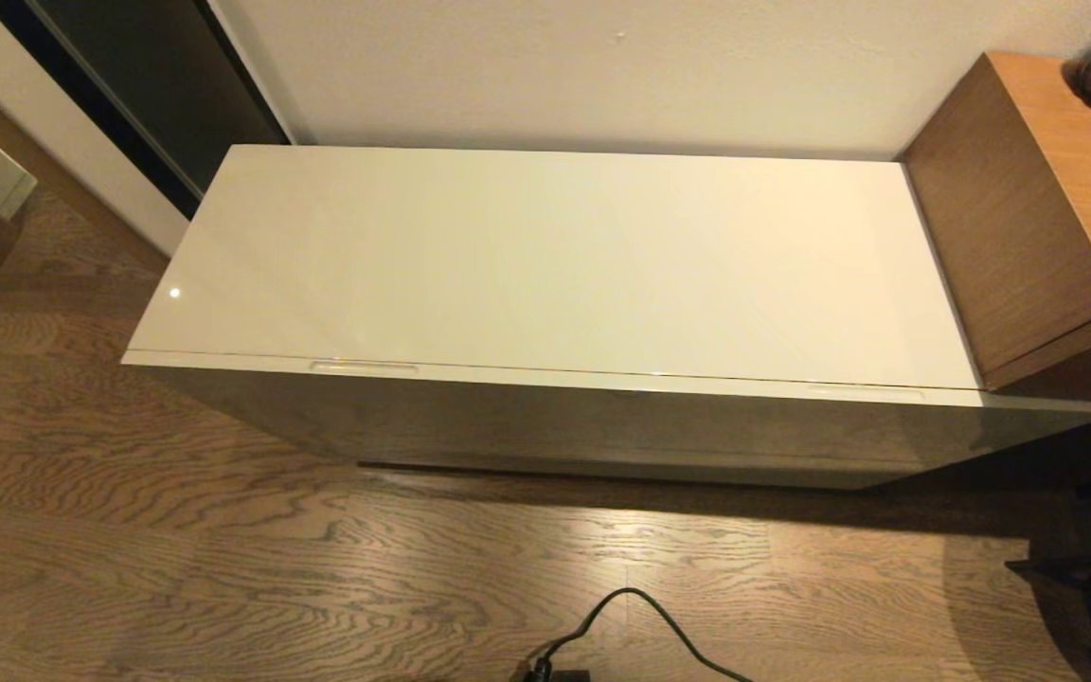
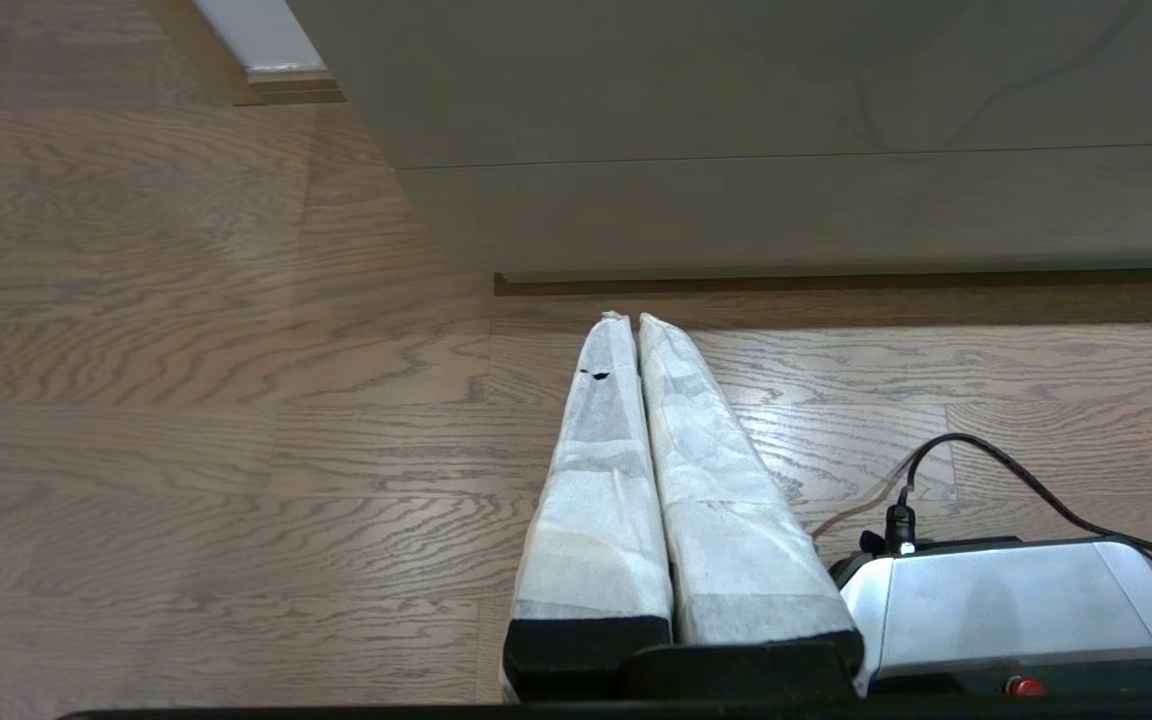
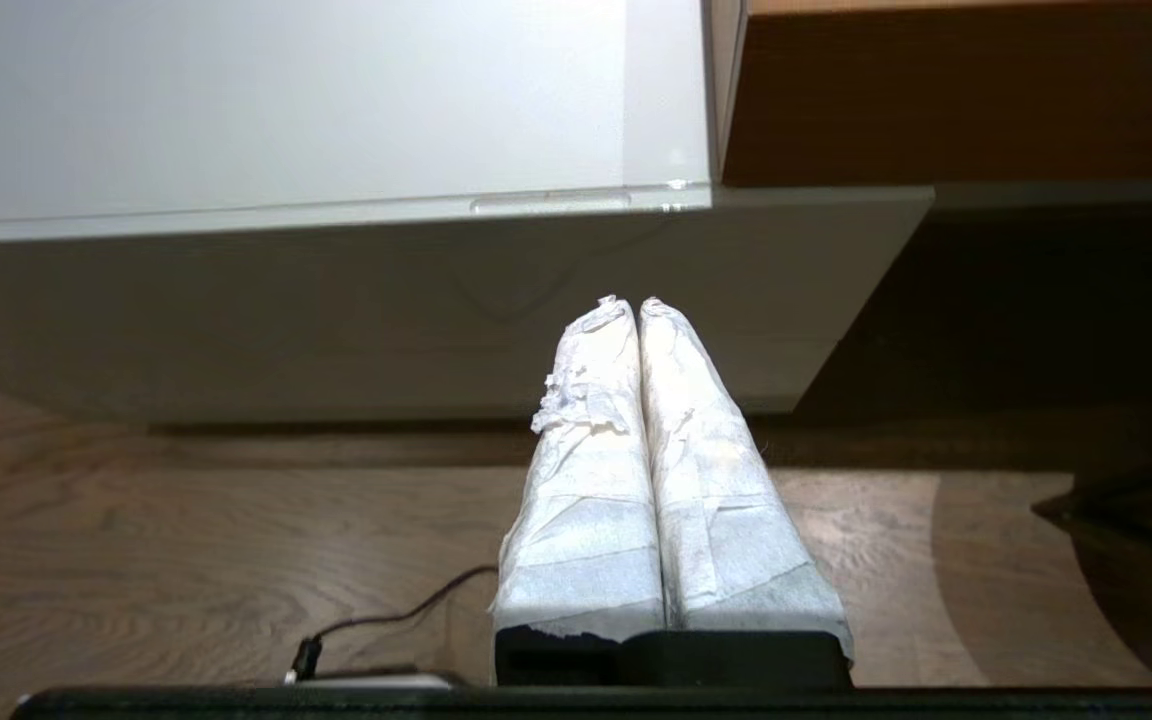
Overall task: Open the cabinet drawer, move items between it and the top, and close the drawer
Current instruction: Open the drawer
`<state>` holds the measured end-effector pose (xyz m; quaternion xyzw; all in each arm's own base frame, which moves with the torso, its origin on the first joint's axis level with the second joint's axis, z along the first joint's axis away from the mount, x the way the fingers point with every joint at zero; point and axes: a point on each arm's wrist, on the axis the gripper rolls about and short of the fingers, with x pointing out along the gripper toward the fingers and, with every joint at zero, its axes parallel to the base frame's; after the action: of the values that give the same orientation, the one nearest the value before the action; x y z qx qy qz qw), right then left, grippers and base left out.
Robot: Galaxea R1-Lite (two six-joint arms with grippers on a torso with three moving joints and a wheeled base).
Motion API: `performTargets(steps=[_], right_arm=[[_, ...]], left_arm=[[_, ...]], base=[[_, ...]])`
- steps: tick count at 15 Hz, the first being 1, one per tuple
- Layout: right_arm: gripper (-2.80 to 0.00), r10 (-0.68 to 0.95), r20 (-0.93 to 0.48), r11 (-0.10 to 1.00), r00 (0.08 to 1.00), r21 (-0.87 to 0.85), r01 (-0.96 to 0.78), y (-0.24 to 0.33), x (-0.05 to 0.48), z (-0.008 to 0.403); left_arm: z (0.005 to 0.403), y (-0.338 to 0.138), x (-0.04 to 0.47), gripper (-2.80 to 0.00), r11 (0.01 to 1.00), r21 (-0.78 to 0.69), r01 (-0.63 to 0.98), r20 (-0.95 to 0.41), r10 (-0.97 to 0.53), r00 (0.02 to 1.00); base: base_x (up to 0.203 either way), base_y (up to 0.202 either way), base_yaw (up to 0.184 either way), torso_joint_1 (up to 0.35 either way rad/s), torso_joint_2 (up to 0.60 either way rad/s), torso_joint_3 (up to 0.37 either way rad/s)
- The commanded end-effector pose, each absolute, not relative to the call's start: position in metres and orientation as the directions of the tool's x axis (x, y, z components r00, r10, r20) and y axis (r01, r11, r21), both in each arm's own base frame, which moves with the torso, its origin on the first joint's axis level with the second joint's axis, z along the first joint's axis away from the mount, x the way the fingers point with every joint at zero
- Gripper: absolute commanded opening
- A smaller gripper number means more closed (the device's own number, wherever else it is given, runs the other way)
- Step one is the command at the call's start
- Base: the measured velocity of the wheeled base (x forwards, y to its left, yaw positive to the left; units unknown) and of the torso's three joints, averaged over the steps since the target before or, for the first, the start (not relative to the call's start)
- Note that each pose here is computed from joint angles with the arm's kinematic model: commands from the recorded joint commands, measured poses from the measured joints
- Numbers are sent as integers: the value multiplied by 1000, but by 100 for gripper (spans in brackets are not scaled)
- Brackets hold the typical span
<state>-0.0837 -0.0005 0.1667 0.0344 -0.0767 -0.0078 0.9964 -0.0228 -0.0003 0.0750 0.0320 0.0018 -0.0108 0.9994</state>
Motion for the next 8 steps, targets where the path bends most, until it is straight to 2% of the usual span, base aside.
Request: performTargets(steps=[1, 5, 8], right_arm=[[-280, -16, 182, 998, 983, 64, 4, 0, -71, 159], [-280, 10, 306, 1000, 952, -5, -8, 0, -39, 129], [-280, 23, 338, 999, 941, -35, -12, 1, -30, 114]], left_arm=[[75, 0, -23, -280, 998, 64, 22, -5, -21, 1000], [75, 0, -23, -280, 998, 64, 22, -5, -21, 1000], [75, 0, -23, -280, 998, 64, 22, -5, -21, 1000]], base=[[0, 0, 0, 0, 0, 0], [0, 0, 0, 0, 0, 0], [0, 0, 0, 0, 0, 0]])
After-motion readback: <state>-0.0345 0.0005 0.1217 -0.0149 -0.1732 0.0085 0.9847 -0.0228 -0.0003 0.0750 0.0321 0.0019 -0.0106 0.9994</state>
